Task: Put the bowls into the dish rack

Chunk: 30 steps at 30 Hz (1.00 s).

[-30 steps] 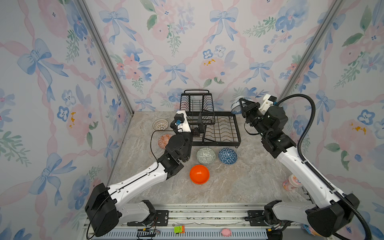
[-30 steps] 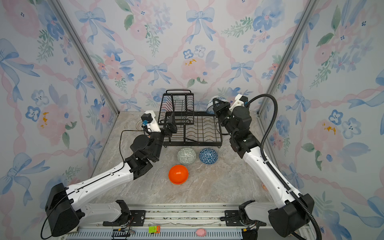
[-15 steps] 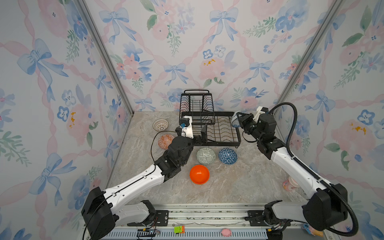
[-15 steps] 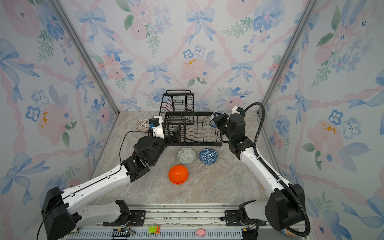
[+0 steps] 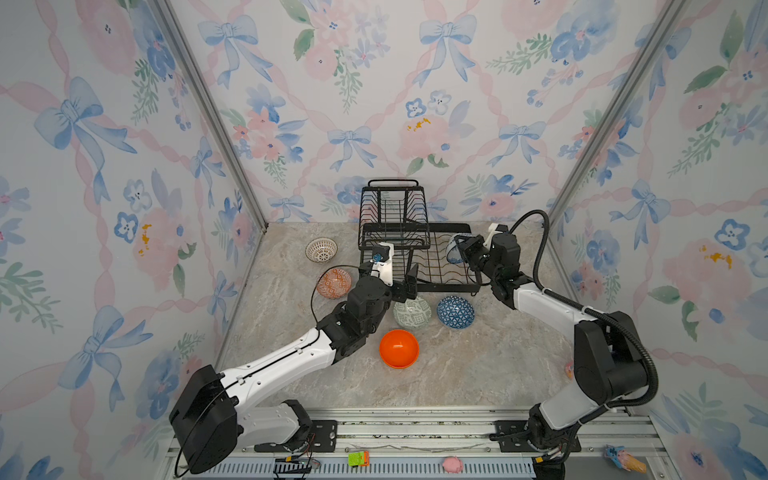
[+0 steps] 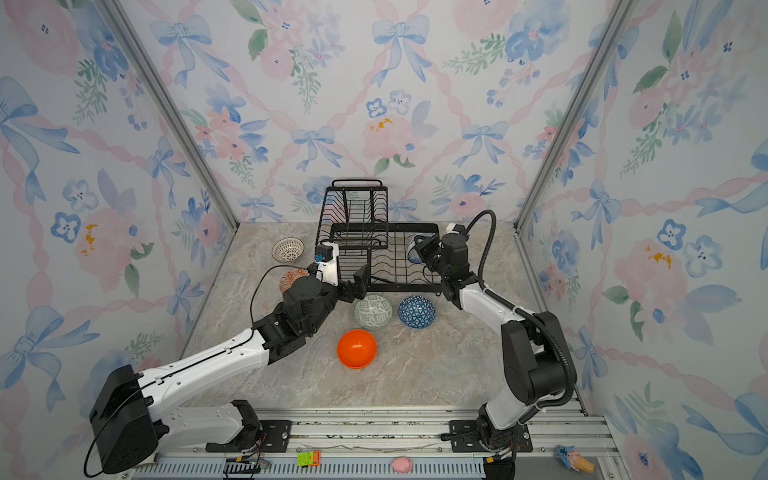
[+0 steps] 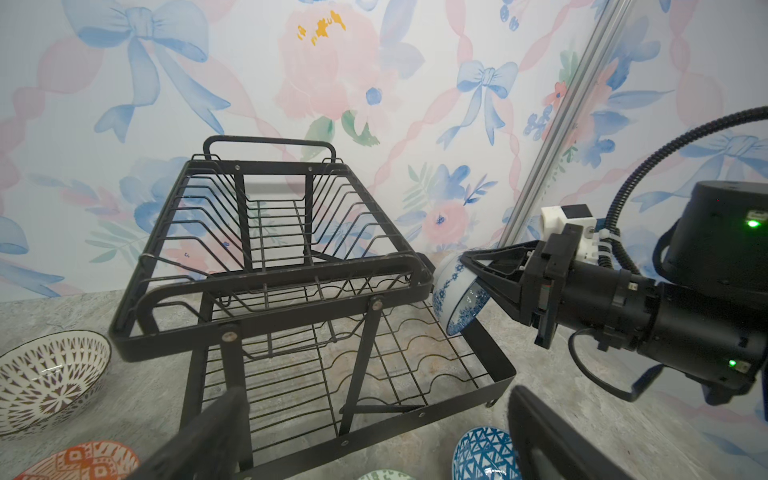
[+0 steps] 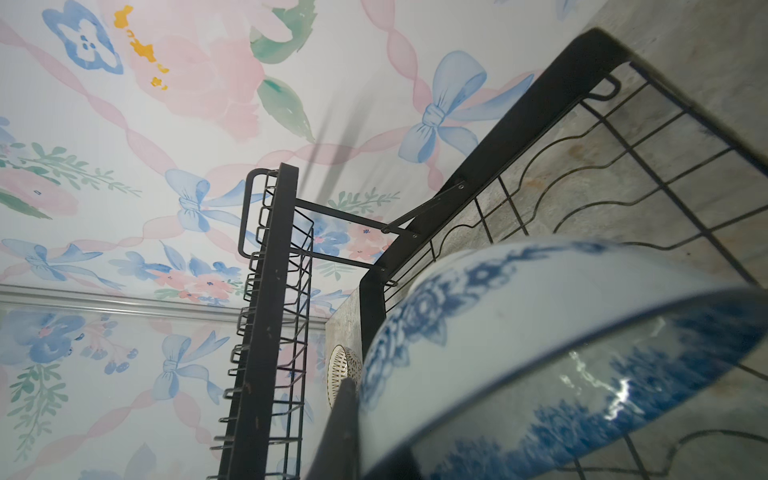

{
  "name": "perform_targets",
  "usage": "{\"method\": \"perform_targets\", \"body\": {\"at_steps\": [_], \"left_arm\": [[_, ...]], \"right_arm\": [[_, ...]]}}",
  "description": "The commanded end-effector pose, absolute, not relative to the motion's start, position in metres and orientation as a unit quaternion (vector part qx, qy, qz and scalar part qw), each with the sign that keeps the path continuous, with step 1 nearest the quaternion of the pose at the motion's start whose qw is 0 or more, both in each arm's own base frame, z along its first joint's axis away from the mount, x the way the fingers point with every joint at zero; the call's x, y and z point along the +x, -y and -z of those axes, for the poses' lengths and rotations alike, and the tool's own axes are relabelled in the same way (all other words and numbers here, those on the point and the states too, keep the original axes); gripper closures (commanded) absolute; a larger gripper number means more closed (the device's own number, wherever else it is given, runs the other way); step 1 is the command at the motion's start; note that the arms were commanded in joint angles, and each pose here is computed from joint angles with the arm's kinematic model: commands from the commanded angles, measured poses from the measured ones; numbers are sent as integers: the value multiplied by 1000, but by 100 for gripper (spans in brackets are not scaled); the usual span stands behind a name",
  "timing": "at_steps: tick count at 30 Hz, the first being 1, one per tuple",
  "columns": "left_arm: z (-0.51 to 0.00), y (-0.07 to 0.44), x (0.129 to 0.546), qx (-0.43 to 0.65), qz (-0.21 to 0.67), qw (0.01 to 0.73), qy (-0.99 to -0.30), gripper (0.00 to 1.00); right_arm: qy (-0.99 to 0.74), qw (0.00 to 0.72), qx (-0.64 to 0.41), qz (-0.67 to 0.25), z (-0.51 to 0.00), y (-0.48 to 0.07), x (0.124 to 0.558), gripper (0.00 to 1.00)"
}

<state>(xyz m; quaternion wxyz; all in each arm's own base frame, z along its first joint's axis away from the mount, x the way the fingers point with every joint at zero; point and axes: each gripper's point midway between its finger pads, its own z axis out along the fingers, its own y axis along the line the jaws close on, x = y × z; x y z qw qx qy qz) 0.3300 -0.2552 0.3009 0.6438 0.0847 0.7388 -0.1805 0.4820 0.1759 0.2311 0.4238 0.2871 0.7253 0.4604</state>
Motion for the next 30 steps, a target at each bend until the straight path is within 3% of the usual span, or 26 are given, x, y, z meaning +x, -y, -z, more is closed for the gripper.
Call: {"method": "perform_targets", "body": {"at_steps": [1,30], "left_arm": [[-309,262,331,99,182,649,-732,2],[-271,250,357,89,163,621,-761,2]], "right_arm": [[-675,455,273,-513,-261,-184,506,100],[-657,408,265,-577,-207,-280,597,100]]}}
